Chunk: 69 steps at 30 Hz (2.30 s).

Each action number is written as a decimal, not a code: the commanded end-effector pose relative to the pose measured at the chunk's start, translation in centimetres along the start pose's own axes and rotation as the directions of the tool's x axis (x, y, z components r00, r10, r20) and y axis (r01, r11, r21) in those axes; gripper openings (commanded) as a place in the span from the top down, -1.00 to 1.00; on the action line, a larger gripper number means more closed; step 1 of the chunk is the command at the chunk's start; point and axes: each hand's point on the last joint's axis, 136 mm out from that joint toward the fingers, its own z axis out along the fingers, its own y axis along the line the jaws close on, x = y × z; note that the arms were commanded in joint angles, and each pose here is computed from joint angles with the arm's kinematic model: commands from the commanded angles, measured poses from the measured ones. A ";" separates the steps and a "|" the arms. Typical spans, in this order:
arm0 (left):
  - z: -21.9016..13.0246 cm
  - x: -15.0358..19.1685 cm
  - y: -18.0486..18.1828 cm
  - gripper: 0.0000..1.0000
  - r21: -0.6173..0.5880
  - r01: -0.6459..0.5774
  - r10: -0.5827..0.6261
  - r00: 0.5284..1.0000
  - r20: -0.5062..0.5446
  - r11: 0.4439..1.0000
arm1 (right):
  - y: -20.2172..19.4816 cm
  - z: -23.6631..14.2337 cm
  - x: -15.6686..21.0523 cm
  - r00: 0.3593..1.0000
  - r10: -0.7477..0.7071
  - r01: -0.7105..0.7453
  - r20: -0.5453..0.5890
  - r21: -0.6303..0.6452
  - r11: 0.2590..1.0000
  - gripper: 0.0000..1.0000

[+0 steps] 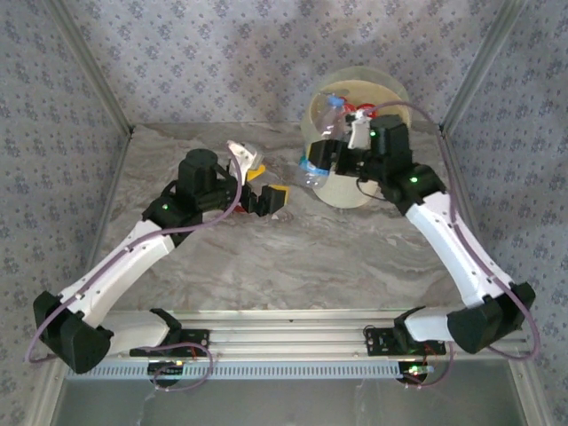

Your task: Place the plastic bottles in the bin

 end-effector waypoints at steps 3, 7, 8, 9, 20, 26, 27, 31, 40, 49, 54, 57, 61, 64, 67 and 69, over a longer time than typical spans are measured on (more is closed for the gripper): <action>-1.1 -0.9 -1.1 -0.99 0.021 -0.087 0.086 0.995 0.052 0.996 | -1.9 -4.4 -2.8 0.978 -0.200 0.187 0.052 0.186 0.965 -0.28; -1.1 -0.8 -0.9 -0.99 0.015 -0.093 0.092 0.995 0.046 0.996 | -4.6 -5.6 -5.3 0.959 -0.278 0.239 0.064 0.351 0.905 -0.28; -1.1 -0.7 -0.9 -0.99 0.014 -0.095 0.094 0.995 0.043 0.995 | -5.1 -5.7 -5.8 0.953 -0.295 0.250 0.063 0.380 0.891 -0.28; -1.0 -0.7 -0.9 -0.99 0.014 -0.095 0.095 0.995 0.040 0.995 | -5.5 -5.7 -6.4 0.948 -0.312 0.261 0.063 0.406 0.876 -0.28; -0.6 0.0 -0.3 -0.99 -0.006 -0.101 0.101 0.995 0.016 0.995 | -11.3 -4.0 -11.9 0.889 -0.457 0.365 -0.035 0.659 0.658 -0.27; -0.4 0.3 0.0 -0.99 -0.021 -0.108 0.108 0.994 0.005 0.994 | -14.3 -3.2 -14.0 0.879 -0.471 0.387 -0.080 0.696 0.605 -0.27; -0.3 0.3 0.1 -0.99 -0.022 -0.109 0.109 0.994 0.003 0.994 | -14.5 -3.1 -14.2 0.879 -0.471 0.388 -0.080 0.694 0.606 -0.28; 0.0 0.7 0.4 -0.99 -0.027 -0.109 0.109 0.994 -0.011 0.994 | -15.9 -3.2 -15.1 0.876 -0.470 0.393 -0.106 0.721 0.570 -0.27; 0.3 1.1 1.0 -0.99 -0.055 -0.110 0.109 0.994 -0.027 0.992 | -20.8 -2.6 -14.0 0.930 -0.342 0.320 -0.133 0.747 0.583 -0.31; 0.3 1.1 1.6 -0.99 -0.090 -0.113 0.110 0.993 -0.034 0.990 | -20.8 -3.2 -14.1 0.957 -0.282 0.244 -0.070 0.720 0.650 -0.77; 0.2 1.1 2.2 -0.99 -0.126 -0.094 0.090 0.995 -0.034 0.988 | -19.0 -4.8 -14.7 0.951 -0.307 0.235 -0.029 0.715 0.659 -0.82; -0.1 0.8 3.1 -0.99 -0.184 -0.060 0.055 0.998 -0.033 0.981 | -17.6 -5.9 -14.7 0.948 -0.318 0.224 0.004 0.703 0.675 -0.83; -0.8 0.5 4.4 -0.99 -0.276 0.020 -0.032 0.999 -0.036 0.961 | -15.1 -7.2 -12.7 0.945 -0.324 0.218 0.047 0.649 0.729 -0.83; -1.6 1.6 6.2 -0.99 -0.389 0.105 -0.136 0.989 -0.052 0.915 | -13.1 -8.1 -10.4 0.944 -0.319 0.212 0.081 0.591 0.778 -0.84; -3.0 3.4 8.2 -0.99 -0.522 0.199 -0.260 0.965 -0.046 0.830 | -10.7 -8.6 -7.6 0.945 -0.306 0.212 0.112 0.501 0.839 -0.84; -4.4 4.9 9.6 -0.99 -0.616 0.257 -0.346 0.938 -0.027 0.744 | -9.4 -8.7 -5.4 0.953 -0.283 0.209 0.109 0.439 0.874 -0.85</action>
